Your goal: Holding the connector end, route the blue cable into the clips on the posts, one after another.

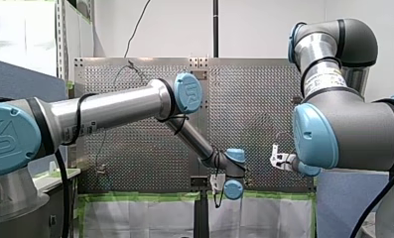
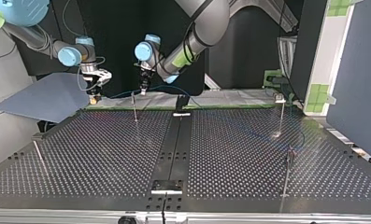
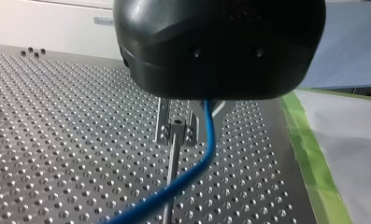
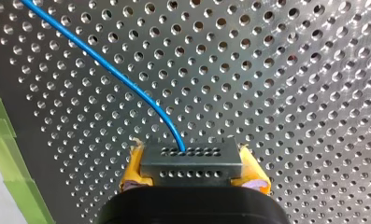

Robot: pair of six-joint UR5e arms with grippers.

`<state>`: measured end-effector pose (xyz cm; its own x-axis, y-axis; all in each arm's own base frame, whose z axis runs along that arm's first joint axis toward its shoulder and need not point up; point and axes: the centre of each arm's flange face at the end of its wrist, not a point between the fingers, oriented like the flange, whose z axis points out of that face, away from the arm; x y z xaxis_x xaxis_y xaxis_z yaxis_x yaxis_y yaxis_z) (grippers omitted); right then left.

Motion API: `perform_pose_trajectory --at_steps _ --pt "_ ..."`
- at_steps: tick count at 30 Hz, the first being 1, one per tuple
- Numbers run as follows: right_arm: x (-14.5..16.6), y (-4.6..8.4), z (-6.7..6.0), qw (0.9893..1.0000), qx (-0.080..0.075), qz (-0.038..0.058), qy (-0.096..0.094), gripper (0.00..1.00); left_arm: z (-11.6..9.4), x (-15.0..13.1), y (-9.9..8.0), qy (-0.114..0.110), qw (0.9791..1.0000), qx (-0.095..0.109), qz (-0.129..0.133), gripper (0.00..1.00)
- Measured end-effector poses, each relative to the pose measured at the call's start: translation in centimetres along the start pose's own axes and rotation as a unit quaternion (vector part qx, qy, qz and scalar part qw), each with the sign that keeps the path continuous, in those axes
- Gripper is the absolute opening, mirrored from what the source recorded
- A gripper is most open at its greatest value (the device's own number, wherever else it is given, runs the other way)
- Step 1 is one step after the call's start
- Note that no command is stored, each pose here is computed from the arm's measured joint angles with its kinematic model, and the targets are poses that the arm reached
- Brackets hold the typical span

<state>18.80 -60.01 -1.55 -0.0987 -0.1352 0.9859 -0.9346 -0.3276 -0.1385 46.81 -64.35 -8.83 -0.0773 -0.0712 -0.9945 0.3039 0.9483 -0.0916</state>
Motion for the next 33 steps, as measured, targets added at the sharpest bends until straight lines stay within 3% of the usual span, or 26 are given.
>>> perform_pose_trajectory --at_steps 7,15,24,33 --pt "-0.1 -0.7 0.0 0.9999 0.015 0.0026 -0.001 0.00 0.6 0.0 0.8 0.002 1.0000 0.000 0.000 0.00" --pt "-0.2 -1.5 0.1 0.9996 0.028 0.0025 0.001 0.00 1.4 -0.6 0.8 -0.002 0.9998 0.014 -0.010 0.00" --pt "-0.2 -1.6 0.2 0.9995 0.030 0.0066 0.006 0.00 3.1 -2.2 0.6 -0.016 0.9994 0.018 -0.027 0.00" --pt "-0.3 -1.6 0.3 0.9995 0.031 0.0071 0.008 0.00 3.9 -2.3 1.5 -0.014 0.9992 0.017 -0.032 0.00"
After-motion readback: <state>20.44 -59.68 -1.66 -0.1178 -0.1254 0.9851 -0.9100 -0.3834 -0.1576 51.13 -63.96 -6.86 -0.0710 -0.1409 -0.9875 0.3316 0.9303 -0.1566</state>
